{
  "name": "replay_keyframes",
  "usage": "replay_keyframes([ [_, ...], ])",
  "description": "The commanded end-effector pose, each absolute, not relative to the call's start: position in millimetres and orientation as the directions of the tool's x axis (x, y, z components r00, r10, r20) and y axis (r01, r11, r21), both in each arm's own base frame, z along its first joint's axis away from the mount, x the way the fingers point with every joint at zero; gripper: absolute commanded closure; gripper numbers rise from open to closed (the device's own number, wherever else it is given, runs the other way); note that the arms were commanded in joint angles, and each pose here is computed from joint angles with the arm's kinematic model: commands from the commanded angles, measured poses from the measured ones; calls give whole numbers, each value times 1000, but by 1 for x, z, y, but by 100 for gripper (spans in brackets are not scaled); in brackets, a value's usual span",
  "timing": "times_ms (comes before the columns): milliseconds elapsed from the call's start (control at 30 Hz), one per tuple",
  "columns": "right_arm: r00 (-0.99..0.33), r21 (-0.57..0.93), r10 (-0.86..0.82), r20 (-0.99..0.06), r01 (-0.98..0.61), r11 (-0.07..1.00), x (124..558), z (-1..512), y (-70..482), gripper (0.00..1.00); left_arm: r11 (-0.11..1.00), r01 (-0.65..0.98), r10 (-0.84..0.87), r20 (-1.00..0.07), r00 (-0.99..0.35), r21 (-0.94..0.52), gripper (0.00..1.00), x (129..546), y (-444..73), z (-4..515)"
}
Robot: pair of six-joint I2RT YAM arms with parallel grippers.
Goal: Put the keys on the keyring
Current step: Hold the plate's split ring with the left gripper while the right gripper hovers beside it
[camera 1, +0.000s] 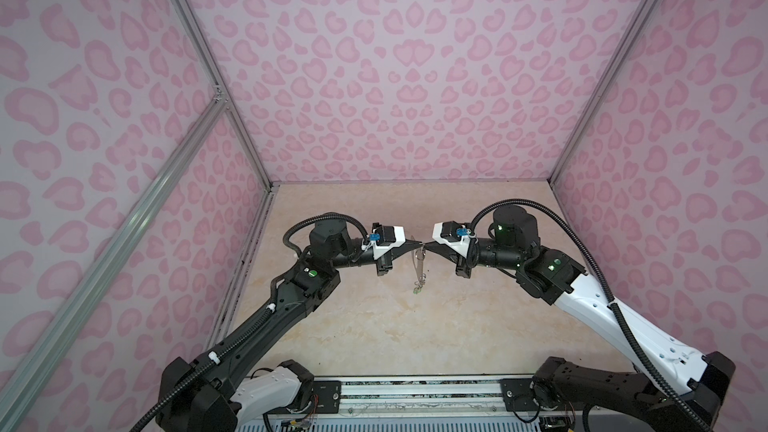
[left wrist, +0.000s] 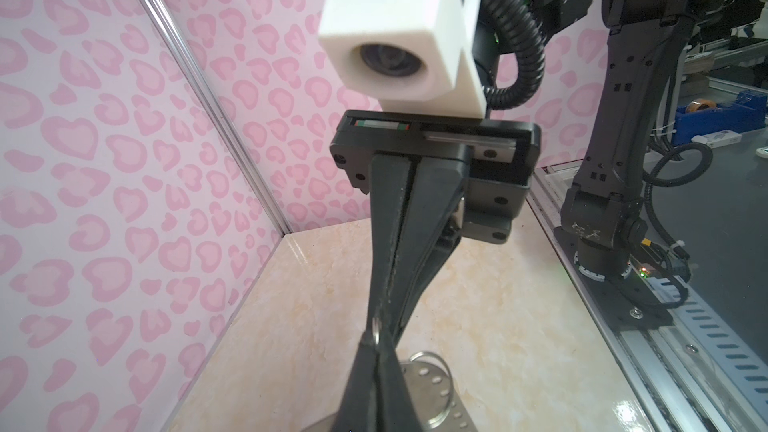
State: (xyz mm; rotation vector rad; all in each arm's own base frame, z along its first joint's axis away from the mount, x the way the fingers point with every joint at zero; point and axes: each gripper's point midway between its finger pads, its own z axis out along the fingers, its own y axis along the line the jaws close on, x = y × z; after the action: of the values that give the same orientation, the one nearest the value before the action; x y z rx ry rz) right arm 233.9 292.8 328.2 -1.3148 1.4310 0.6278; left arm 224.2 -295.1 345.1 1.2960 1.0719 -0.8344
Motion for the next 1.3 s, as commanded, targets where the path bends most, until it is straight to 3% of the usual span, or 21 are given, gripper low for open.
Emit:
replay_keyframes([
  [0,138,-262,-393,-909,-923,281,236,325,290,100,137,918,58,-928,367,371,97,223,-294,361],
  [700,154,-278,-441,-884,-933,230,227,316,302,100,172,915,62,-931,359,364,97,234,-299,355],
  [933,147,-303,-438,-887,-901,310,233,321,282,81,151,917,51,-930,365,369,97,227,-297,355],
  [1267,179,-276,-350,-920,-927,253,220,340,288,78,65,930,25,-932,361,362,97,210,-298,355],
])
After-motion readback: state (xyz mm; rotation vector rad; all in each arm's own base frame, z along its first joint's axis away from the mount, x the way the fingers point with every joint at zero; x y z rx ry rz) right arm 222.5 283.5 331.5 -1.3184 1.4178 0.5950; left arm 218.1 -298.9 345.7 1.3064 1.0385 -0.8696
